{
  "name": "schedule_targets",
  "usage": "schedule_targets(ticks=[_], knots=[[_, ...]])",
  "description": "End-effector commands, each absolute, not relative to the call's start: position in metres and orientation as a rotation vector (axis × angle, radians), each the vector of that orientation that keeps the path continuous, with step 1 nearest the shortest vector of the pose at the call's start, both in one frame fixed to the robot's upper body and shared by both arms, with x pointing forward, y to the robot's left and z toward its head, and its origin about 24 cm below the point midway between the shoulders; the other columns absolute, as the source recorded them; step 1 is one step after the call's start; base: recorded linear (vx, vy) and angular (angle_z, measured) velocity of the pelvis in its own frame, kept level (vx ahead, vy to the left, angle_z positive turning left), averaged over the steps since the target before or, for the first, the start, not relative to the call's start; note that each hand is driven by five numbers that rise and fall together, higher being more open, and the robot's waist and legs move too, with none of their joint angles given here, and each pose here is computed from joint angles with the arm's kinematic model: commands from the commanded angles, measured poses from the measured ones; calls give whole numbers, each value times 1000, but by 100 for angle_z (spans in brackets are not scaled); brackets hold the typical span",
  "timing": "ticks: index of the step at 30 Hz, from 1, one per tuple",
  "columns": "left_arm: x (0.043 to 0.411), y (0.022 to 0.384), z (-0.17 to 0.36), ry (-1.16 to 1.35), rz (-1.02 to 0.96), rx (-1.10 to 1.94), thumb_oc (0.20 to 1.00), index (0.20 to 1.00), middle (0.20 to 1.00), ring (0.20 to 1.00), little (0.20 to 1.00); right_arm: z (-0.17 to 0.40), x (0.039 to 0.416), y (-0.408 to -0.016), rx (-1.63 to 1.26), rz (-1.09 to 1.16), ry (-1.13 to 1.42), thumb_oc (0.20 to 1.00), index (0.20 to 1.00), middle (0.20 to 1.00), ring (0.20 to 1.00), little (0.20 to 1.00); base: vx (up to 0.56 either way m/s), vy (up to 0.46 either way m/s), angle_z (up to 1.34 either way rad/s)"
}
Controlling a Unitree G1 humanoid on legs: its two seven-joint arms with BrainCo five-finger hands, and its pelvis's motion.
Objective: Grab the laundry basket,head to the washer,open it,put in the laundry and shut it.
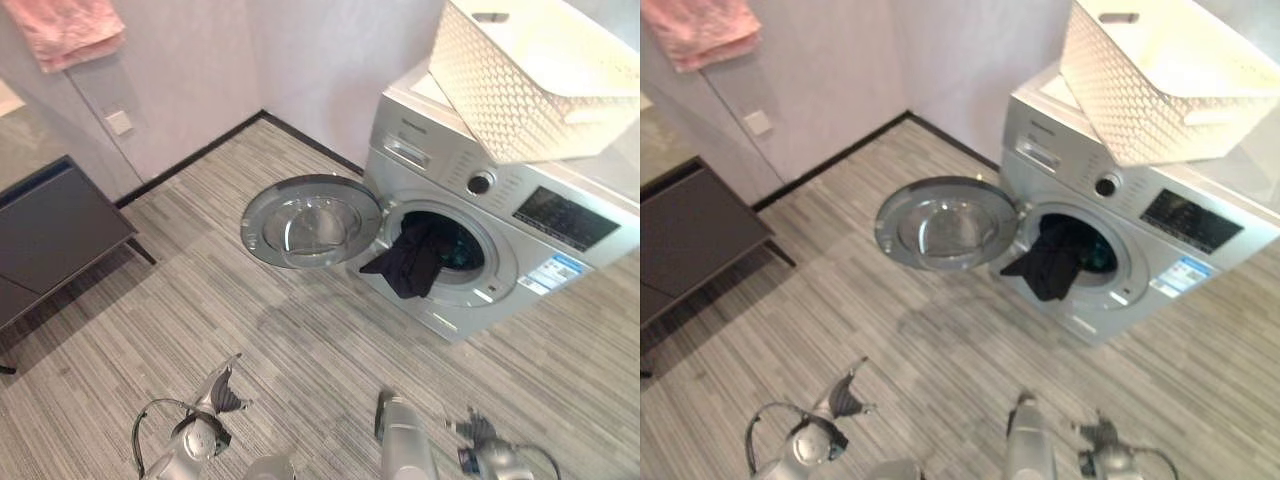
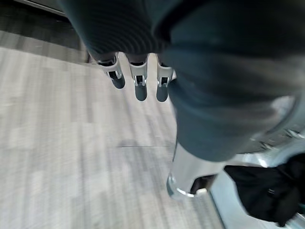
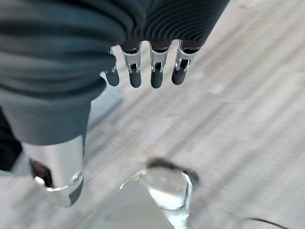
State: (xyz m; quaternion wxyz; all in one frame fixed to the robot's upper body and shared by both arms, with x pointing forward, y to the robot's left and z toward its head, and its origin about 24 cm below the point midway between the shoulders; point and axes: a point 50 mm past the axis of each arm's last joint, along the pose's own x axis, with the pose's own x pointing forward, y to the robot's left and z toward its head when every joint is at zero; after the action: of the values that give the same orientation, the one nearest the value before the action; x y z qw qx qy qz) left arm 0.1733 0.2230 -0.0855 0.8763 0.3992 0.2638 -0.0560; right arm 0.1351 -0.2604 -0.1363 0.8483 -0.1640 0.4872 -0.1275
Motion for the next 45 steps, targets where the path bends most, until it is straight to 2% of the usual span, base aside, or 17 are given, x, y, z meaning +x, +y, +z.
schedule_targets(ticks=[1,10,16,21,27,31,39,45], knots=[[184,227,-71,478,-83,837,1000,1000,1000,1000,1000,-119,169,-269,-382,-263,910,1000,1000,1000,1000,1000,-15,3,-58],[176,211,-80,498,-119,771,1000,1000,1000,1000,1000,-125,167,-255,-375,-204,919,1000,1000,1000,1000,1000,-28,-106,-32],[185,208,-72,447,-137,774,1000,1000,1000,1000,1000,-114,181,-252,-349,-184,820,1000,1000,1000,1000,1000,10,-155,3],[193,203,-62,396,-144,742,1000,1000,1000,1000,1000,-93,208,-251,-355,-178,696,1000,1000,1000,1000,1000,-26,-152,45],[197,192,-50,315,-221,762,1000,1000,1000,1000,1000,-82,229,-241,-331,-173,624,1000,1000,1000,1000,1000,320,12,-4],[201,188,-44,277,-238,757,1000,1000,1000,1000,1000,-89,226,-233,-299,-174,652,1000,1000,1000,1000,1000,463,162,-47],[202,213,-37,288,-181,816,1000,1000,1000,1000,1000,-103,218,-216,-248,-174,720,1000,1000,1000,1000,1000,408,191,-32],[193,226,-39,328,-176,847,1000,1000,1000,1000,1000,-108,205,-241,-252,-287,791,1000,1000,1000,1000,1000,356,5,14]])
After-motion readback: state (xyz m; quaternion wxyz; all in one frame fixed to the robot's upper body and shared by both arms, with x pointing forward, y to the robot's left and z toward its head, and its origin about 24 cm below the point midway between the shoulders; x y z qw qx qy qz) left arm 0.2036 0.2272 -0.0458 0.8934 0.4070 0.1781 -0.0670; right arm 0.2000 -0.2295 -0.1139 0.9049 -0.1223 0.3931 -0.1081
